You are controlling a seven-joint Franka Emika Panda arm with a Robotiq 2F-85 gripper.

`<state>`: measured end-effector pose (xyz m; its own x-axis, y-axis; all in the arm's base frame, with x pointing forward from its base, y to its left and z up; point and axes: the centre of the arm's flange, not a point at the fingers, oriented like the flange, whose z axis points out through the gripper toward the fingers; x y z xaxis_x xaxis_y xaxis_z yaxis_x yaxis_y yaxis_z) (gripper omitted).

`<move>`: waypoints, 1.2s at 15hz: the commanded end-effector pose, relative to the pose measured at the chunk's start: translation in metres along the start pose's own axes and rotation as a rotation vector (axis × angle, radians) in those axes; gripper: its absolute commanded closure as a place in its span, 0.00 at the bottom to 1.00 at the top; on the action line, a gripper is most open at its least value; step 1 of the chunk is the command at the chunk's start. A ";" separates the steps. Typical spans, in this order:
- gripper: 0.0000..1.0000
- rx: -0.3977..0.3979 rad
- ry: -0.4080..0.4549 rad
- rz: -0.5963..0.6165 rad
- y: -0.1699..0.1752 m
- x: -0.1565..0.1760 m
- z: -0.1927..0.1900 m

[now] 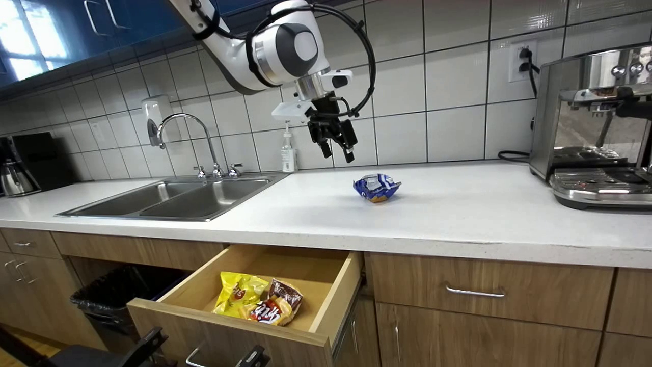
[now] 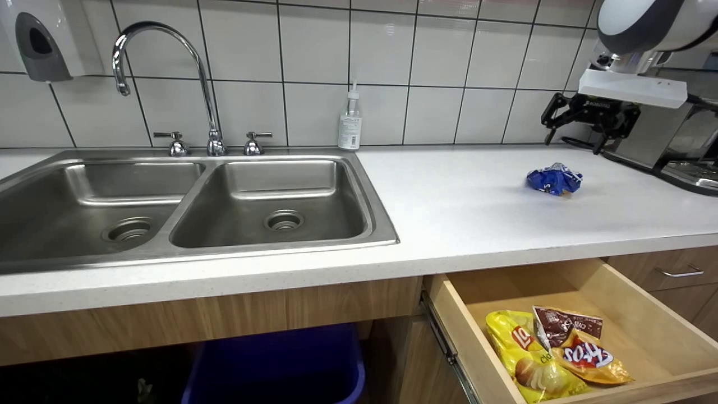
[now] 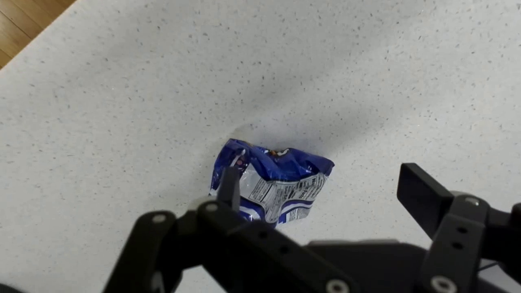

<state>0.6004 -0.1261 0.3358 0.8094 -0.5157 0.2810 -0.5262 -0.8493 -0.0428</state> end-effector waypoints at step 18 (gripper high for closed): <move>0.00 -0.047 -0.107 0.021 0.015 0.103 0.066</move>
<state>0.6720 -0.1895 0.3029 0.8066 -0.5536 0.2070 -0.5652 -0.8250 -0.0040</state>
